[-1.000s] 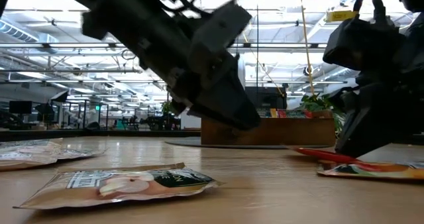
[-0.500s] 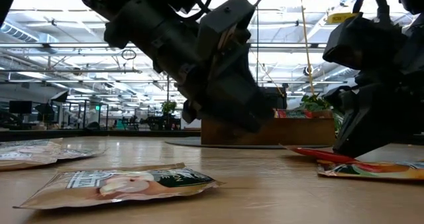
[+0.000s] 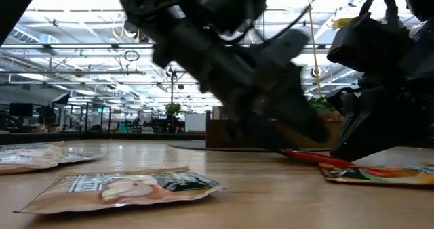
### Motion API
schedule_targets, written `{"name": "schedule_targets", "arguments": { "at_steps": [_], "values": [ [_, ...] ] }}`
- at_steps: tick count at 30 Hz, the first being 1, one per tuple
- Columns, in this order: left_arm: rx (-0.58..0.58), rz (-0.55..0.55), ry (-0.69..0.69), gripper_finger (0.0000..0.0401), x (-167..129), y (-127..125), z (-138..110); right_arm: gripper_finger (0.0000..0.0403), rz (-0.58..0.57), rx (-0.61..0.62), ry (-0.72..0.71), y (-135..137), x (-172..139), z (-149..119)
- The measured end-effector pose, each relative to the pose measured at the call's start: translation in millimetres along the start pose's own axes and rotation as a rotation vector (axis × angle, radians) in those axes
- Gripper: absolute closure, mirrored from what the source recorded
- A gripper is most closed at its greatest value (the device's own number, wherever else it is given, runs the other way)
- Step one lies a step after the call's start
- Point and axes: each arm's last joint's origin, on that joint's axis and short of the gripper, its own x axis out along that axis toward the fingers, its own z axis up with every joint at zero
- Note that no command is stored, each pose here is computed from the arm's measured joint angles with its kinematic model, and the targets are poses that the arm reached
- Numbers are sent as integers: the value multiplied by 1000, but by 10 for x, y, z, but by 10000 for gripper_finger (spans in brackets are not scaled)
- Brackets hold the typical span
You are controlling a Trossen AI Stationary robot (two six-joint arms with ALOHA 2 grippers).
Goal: Pick & Place Tea
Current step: Put the red tea bag into the right section of the wooden organizer
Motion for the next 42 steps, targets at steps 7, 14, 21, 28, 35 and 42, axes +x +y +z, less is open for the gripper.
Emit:
{"name": "schedule_targets", "arguments": {
  "at_steps": [7, 14, 21, 28, 35, 42],
  "values": [
    [25, 53, 117, 119, 88, -20, 20, 403, -11, 6, -4, -4, 71, -14],
    [23, 89, 187, 119, -136, -6, 101, 403, 3, 17, -1, -1, 74, -7],
    [-80, 226, 230, 119, -268, 0, 64, 403, 8, 19, -3, 1, 75, -5],
    [-88, 220, 229, 119, -234, -5, 41, 403, 11, 24, -5, 2, 77, -2],
    [-73, 193, 241, 119, -232, -75, 5, 403, 11, 20, -6, 3, 77, -1],
    [-57, 121, 246, 119, -220, -176, -21, 403, 1, 22, -10, -26, 91, 15]
  ]
}}
